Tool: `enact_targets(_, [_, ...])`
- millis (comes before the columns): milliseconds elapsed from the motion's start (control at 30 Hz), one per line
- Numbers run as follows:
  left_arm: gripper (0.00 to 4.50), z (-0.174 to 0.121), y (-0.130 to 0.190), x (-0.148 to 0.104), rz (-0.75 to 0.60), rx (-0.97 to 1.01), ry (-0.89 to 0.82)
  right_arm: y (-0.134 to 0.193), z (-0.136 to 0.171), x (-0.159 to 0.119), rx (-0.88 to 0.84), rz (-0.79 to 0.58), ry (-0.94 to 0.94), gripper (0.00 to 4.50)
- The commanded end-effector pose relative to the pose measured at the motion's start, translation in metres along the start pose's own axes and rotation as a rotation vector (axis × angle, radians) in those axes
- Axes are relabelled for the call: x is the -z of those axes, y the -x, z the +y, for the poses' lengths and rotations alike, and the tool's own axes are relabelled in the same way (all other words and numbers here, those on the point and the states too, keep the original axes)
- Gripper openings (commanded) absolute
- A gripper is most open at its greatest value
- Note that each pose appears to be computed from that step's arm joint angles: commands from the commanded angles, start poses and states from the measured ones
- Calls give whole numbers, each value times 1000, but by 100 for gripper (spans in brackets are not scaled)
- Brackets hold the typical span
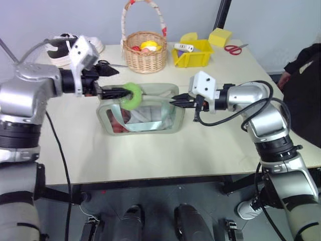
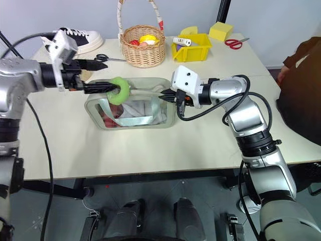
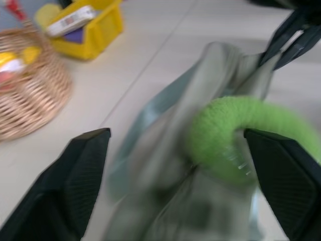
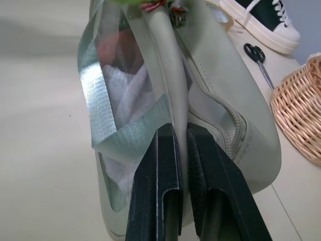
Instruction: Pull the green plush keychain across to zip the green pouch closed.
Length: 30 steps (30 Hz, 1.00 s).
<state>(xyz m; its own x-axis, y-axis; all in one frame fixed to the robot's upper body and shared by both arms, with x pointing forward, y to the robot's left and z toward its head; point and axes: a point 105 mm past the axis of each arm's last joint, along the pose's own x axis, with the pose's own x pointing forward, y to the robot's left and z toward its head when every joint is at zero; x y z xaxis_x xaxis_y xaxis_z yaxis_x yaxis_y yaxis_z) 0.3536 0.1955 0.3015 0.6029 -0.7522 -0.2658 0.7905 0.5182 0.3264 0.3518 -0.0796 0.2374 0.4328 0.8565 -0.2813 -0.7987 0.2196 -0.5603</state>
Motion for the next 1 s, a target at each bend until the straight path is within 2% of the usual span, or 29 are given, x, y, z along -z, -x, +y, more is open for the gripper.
enact_targets(33, [428,7,26,-11,-5,-44,-41,0,-4,-5,13,-20,15,0])
enact_targets(200, [428,-15,39,4,49,6,-1,-1,-6,-6,11,-25,19,0])
enact_targets(333, [428,-33,28,28,98,28,4,-3,-7,-7,7,-29,20,0])
enact_targets(500, [428,-33,16,55,148,-30,-10,-4,-6,-8,-5,-29,23,0])
enact_targets(600, [346,-32,17,63,174,-26,-21,-3,-5,-8,-9,-27,24,0])
enact_targets(800, [40,-28,12,62,146,-24,-25,-3,-4,-9,-11,-25,24,0])
enact_targets(833, [7,-28,11,62,144,-21,-28,-3,-4,-10,-10,-25,23,0])
enact_targets(1000, [7,-24,5,60,145,-19,-42,0,-3,-14,-15,-25,12,0])
